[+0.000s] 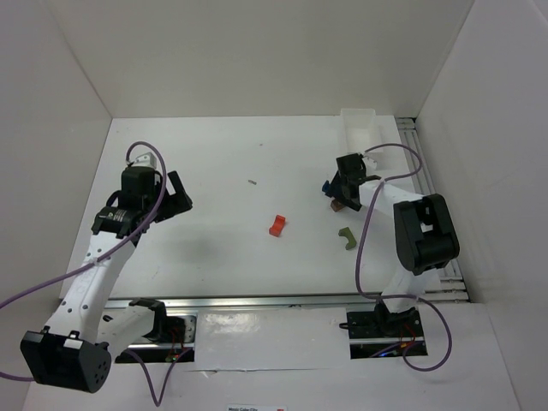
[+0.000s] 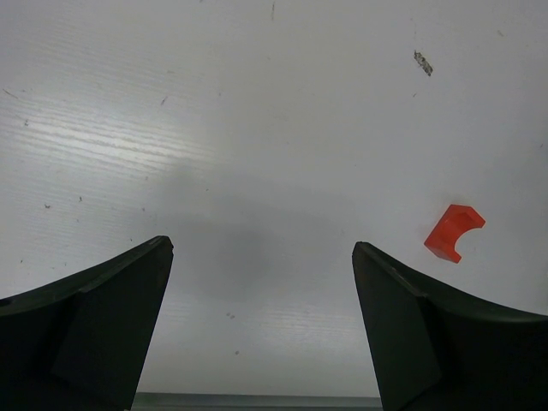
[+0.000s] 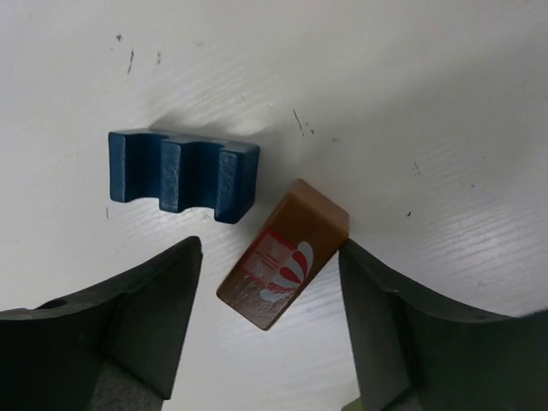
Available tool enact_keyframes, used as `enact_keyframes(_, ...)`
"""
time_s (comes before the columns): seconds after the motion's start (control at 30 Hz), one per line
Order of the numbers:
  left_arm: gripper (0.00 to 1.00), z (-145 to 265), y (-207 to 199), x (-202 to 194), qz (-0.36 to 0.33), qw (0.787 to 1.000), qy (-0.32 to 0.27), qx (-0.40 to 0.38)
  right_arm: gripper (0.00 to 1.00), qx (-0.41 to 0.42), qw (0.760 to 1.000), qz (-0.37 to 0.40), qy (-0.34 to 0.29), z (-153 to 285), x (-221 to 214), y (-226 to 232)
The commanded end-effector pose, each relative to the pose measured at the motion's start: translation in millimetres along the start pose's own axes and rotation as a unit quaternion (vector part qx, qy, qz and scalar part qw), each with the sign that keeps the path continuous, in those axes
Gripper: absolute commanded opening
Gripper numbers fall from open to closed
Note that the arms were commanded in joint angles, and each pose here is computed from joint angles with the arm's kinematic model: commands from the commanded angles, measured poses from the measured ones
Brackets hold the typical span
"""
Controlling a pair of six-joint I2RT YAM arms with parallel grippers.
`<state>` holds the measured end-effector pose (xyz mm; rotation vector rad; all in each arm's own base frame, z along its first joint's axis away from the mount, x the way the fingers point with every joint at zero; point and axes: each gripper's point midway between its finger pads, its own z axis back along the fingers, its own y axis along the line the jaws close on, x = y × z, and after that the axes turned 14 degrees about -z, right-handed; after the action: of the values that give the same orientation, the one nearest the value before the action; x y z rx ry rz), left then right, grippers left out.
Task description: Build the wood block tower
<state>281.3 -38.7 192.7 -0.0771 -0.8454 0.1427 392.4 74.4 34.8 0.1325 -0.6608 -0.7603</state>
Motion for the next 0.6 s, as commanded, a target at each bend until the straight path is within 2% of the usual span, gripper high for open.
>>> enact_keyframes(0.0,0.99,-2,-2,7,0.003,1.000,-0.016,-0.006,0.71,-0.007,0.999,0.003,-0.050,-1,20,14)
enact_keyframes(0.2,0.99,-4,-1,6,0.002,1.000,-0.012,-0.005,0.58,0.004,0.999,0.009,-0.049,7,15,20)
enact_keyframes(0.47,0.99,-2,-9,11,0.002,1.000,-0.012,-0.023,0.57,0.010,0.999,0.034,-0.031,8,-1,25)
enact_keyframes(0.57,0.99,-3,-13,13,0.002,0.999,-0.009,-0.034,0.47,0.009,0.999,0.037,-0.033,9,-3,26)
